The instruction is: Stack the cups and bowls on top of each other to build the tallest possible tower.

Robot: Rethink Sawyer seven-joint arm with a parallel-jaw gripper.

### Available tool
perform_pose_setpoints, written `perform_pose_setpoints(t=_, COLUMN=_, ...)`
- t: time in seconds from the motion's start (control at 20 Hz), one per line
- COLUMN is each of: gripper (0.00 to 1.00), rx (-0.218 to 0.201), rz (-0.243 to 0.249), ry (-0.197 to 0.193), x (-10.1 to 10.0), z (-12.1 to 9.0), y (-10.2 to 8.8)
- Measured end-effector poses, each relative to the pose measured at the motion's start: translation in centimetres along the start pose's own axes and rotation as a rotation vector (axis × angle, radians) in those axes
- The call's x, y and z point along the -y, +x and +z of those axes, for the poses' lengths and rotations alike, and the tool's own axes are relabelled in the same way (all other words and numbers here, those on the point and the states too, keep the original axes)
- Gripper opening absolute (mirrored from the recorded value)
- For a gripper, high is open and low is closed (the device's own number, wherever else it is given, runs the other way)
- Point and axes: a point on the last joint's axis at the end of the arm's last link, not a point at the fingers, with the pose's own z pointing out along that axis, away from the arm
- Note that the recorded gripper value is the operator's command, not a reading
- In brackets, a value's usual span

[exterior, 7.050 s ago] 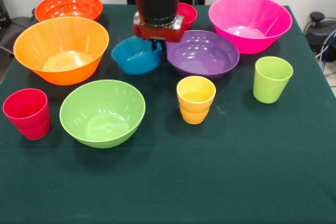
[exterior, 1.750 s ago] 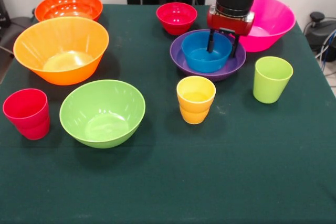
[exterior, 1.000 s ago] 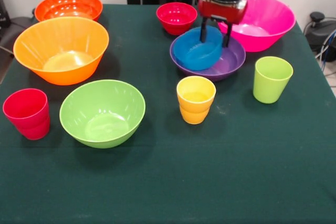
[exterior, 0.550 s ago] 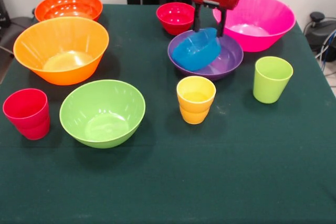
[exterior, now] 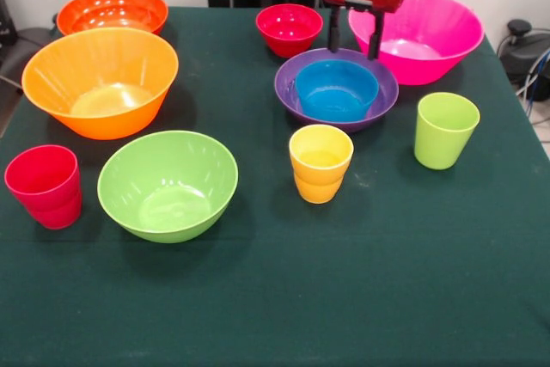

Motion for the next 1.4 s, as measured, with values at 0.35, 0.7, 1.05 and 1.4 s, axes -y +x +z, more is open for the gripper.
perform_pose_setpoints(t=0.35, gripper=1.00, rx=0.004, rz=-0.007, ry=-0.014, x=-0.7, z=-0.4, y=0.0)
perform_pose_setpoints(t=0.7, gripper=1.00, rx=0.000, rz=-0.009, ry=-0.015, x=-0.7, z=-0.9, y=0.5)
perform_pose_setpoints(t=1.05, gripper=1.00, rx=0.003, rz=-0.011, ry=-0.017, x=-0.7, z=-1.6, y=0.7)
perform_pose_setpoints(t=1.4, gripper=1.00, rx=0.002, rz=-0.013, ry=-0.018, x=-0.7, z=-2.5, y=1.0)
